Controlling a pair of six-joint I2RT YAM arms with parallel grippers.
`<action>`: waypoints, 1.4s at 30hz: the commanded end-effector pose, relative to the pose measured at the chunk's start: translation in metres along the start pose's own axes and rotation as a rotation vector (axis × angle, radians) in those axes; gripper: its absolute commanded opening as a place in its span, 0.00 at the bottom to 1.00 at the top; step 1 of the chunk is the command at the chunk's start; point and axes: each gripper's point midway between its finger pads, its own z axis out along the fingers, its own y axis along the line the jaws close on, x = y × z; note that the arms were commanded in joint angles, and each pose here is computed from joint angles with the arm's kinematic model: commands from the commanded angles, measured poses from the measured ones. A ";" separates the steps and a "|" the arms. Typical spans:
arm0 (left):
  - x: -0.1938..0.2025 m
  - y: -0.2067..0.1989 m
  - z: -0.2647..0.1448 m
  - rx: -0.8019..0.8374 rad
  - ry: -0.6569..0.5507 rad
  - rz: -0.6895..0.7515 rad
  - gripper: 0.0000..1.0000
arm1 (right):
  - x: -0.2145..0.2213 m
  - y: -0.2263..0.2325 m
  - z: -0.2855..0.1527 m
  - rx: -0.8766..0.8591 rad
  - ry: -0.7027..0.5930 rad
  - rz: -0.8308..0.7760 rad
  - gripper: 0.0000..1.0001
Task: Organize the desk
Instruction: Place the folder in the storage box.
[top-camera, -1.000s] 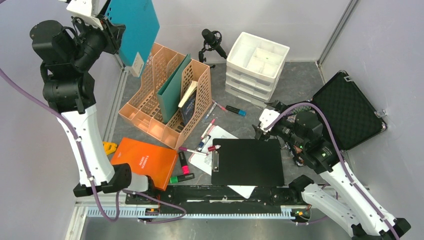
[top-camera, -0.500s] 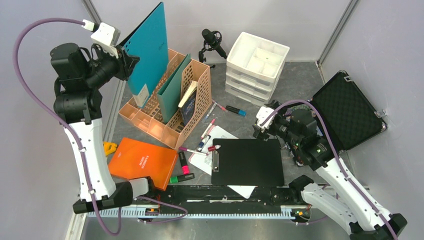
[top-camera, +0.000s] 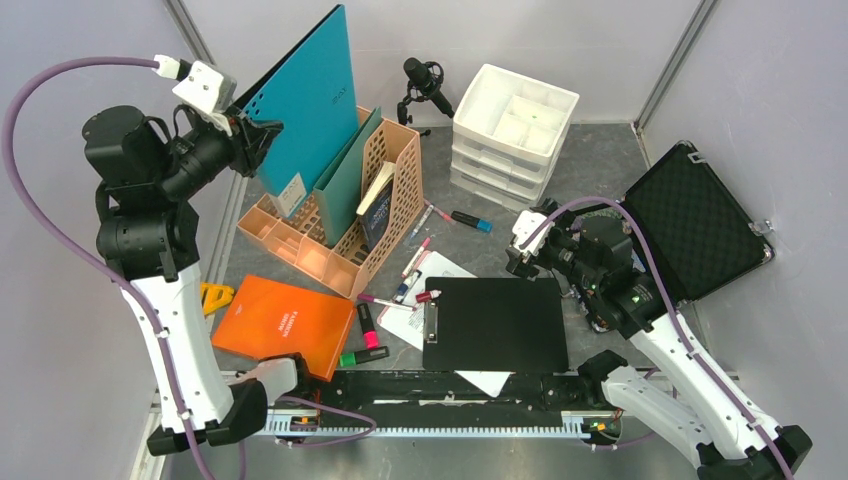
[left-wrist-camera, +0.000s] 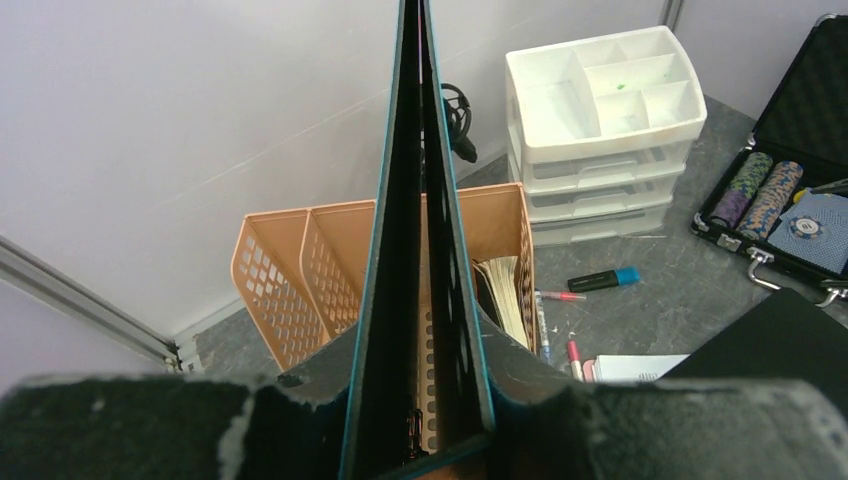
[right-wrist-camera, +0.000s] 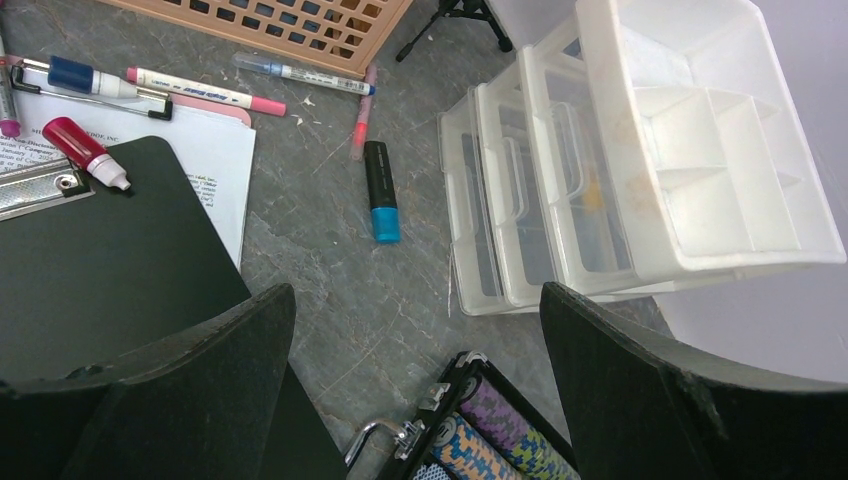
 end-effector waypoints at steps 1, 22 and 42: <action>-0.026 -0.002 -0.002 0.013 -0.092 0.058 0.02 | -0.010 -0.005 -0.001 0.022 -0.042 0.006 0.98; 0.070 0.028 0.065 0.016 -0.096 -0.066 0.02 | 0.000 -0.003 0.002 0.023 -0.027 0.010 0.98; 0.122 0.014 0.077 0.059 -0.185 -0.107 0.02 | 0.002 0.000 0.004 0.009 -0.020 0.018 0.98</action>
